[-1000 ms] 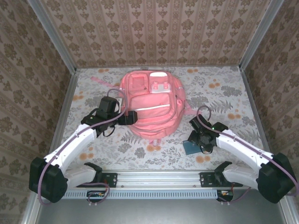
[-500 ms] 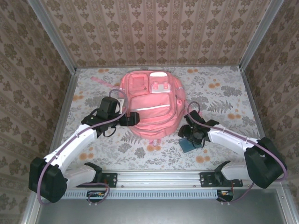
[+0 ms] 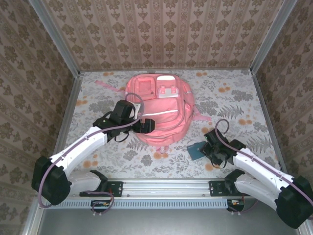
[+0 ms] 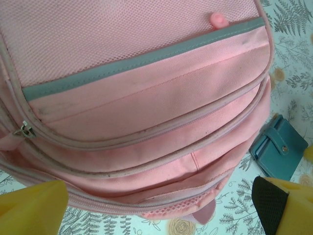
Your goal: Pack books, pencil case, and school supplies into a backpack
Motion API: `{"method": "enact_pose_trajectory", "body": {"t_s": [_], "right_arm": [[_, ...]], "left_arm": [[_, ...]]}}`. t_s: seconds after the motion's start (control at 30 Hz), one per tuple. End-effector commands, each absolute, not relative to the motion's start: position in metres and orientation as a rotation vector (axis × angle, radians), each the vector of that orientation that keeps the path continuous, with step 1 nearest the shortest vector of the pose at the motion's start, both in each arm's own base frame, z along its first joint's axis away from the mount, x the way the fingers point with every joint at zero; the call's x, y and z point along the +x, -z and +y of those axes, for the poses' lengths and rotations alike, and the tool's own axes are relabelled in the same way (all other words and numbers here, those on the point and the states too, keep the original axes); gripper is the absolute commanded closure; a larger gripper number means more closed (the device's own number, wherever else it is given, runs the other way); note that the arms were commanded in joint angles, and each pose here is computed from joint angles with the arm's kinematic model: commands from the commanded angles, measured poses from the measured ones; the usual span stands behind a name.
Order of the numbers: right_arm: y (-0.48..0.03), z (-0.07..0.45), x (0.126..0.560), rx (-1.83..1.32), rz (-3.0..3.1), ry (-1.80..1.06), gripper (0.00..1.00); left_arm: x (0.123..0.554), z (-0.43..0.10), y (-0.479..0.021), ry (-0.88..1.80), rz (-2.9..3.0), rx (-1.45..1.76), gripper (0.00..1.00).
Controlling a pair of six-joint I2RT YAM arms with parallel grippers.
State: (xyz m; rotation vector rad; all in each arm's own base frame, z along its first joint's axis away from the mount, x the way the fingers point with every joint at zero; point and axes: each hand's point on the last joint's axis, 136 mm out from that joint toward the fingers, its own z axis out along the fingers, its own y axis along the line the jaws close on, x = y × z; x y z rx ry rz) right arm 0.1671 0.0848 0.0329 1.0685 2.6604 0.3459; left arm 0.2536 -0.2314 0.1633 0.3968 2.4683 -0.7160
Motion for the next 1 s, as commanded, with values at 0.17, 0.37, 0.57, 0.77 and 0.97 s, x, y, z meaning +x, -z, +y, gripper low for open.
{"method": "enact_pose_trajectory", "body": {"t_s": [0.17,0.37,0.57,0.77,0.97], "right_arm": [[-0.022,0.094,0.186,1.269,2.531,-0.492,0.54],[-0.014,0.093,0.190,1.292,2.521,-0.497,0.56],[-0.014,0.096,0.196,1.254,2.529,-0.507,0.71],[-0.009,0.094,0.198,1.242,2.553,-0.469,0.92],[-0.033,0.083,0.205,1.127,2.566,-0.354,1.00]], "left_arm": [[0.260,-0.235,-0.178,0.699,2.438,0.409,0.00],[0.260,-0.235,-0.177,0.699,2.443,0.409,0.00],[0.262,-0.237,-0.177,0.688,2.447,0.422,0.00],[0.264,-0.238,-0.175,0.683,2.454,0.426,0.00],[0.265,-0.238,-0.174,0.668,2.454,0.454,0.00]]}}
